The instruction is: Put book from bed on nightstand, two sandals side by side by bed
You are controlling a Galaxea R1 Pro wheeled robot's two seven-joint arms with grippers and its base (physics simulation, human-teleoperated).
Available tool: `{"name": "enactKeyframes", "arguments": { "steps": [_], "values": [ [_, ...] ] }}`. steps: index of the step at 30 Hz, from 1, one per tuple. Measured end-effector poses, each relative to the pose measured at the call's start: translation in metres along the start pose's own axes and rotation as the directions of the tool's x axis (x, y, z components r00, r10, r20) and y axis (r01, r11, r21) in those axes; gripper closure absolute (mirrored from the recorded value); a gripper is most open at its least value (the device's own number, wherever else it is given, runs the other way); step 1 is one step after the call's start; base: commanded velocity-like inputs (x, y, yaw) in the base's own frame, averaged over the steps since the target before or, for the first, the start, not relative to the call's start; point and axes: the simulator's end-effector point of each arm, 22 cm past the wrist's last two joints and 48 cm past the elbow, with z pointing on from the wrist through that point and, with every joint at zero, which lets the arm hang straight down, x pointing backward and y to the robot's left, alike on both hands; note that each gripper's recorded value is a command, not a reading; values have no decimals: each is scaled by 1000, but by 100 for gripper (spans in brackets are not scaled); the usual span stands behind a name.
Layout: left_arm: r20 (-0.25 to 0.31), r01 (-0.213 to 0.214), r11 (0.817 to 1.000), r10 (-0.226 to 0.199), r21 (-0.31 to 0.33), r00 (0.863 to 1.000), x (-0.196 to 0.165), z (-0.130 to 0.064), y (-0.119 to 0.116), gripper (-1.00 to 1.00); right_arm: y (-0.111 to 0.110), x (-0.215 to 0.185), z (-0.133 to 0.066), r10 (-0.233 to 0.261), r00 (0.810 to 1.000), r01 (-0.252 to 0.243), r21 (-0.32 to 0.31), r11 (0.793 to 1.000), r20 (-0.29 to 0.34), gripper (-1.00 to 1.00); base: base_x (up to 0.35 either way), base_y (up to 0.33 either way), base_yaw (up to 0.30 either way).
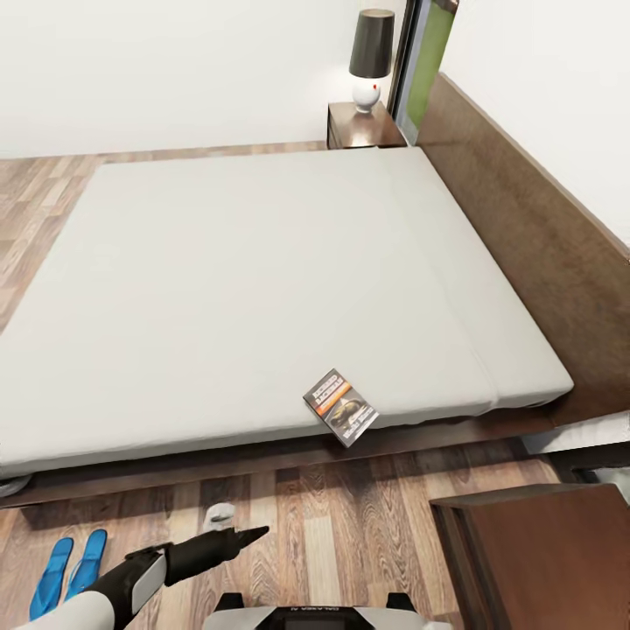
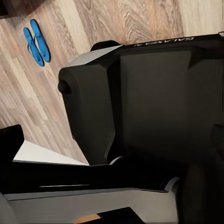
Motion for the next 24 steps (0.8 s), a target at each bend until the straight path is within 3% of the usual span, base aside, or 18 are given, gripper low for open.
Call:
{"name": "enactKeyframes", "arguments": {
  "steps": [5, 10, 24],
  "values": [
    [35, -34, 999, 35, -41, 999, 12, -11, 12, -100, 2, 2, -6, 0, 1000, 0, 2, 1000, 0, -100, 0, 0, 0],
    [28, -14, 993, 17, -114, 999, 31, -24, 29, -100, 6, 4, -11, 0, 1000, 0, 0, 1000, 0, -100, 0, 0, 0],
    [36, -17, 989, 23, -147, 999, 36, -37, 29, -100, 14, 8, -20, 0, 1000, 0, 0, 1000, 0, -100, 0, 0, 0]
  ]
}}
